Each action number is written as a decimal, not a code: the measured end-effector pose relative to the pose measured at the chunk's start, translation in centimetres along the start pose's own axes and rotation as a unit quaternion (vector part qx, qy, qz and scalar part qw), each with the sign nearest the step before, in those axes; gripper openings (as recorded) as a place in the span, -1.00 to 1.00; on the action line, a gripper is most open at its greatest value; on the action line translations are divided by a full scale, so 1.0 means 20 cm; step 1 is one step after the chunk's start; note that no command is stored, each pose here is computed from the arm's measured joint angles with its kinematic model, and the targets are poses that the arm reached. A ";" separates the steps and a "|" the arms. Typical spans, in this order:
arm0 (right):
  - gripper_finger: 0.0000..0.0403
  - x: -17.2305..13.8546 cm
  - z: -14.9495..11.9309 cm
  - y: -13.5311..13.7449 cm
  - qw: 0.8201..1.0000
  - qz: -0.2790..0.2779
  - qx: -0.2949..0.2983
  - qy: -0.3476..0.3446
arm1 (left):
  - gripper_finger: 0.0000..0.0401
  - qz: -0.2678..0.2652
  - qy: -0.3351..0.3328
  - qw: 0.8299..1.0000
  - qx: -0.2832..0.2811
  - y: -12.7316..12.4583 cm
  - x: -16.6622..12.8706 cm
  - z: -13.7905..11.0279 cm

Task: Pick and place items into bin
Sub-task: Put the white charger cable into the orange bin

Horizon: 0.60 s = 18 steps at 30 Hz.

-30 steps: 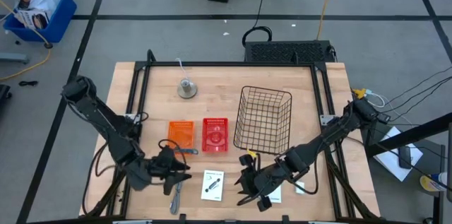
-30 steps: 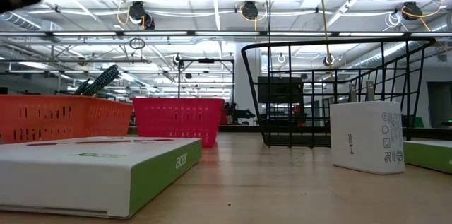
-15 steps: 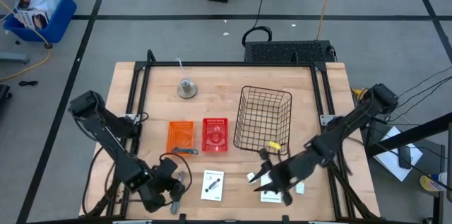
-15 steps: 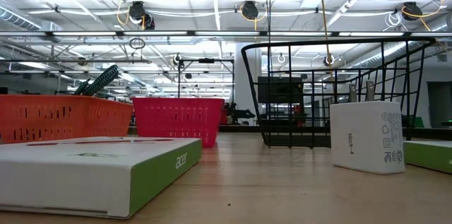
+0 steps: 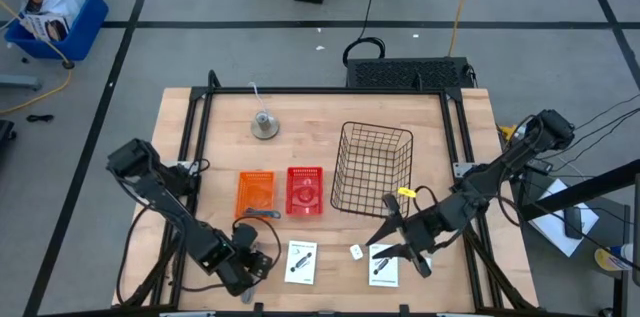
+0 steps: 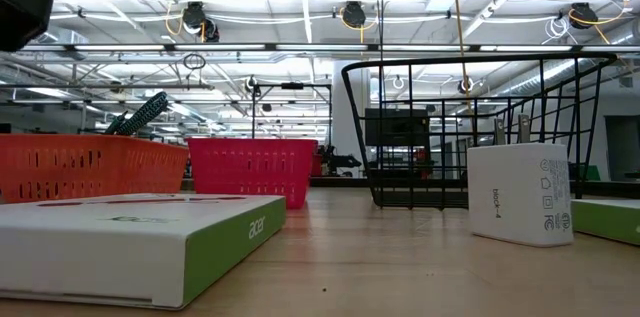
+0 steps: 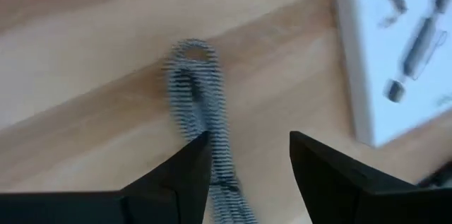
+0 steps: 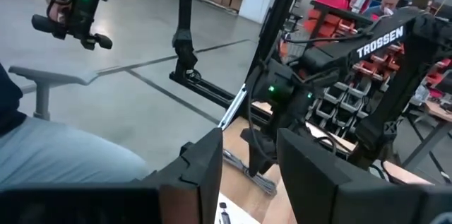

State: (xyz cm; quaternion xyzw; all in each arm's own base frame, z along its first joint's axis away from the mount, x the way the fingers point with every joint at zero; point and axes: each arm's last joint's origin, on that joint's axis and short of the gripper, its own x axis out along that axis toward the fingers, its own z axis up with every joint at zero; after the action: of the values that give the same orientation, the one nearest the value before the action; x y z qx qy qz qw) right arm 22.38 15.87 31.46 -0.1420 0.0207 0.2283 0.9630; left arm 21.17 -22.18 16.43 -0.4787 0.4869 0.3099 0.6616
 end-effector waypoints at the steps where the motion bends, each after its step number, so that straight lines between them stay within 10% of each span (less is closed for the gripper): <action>1: -0.37 0.00 0.00 0.00 1.000 0.000 -0.001 0.000 | -0.03 -0.003 0.001 1.000 -0.001 0.00 0.00 0.00; 18: -0.37 0.00 0.00 0.00 1.000 0.002 -0.025 -0.001 | -0.03 0.056 -0.045 0.997 -0.005 0.04 0.02 0.06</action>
State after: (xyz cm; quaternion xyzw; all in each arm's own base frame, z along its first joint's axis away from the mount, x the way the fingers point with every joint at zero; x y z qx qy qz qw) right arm 22.38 15.90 31.45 -0.1656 0.0149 0.2310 0.9587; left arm 21.09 -20.80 15.82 -0.4400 0.4806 0.3702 0.6621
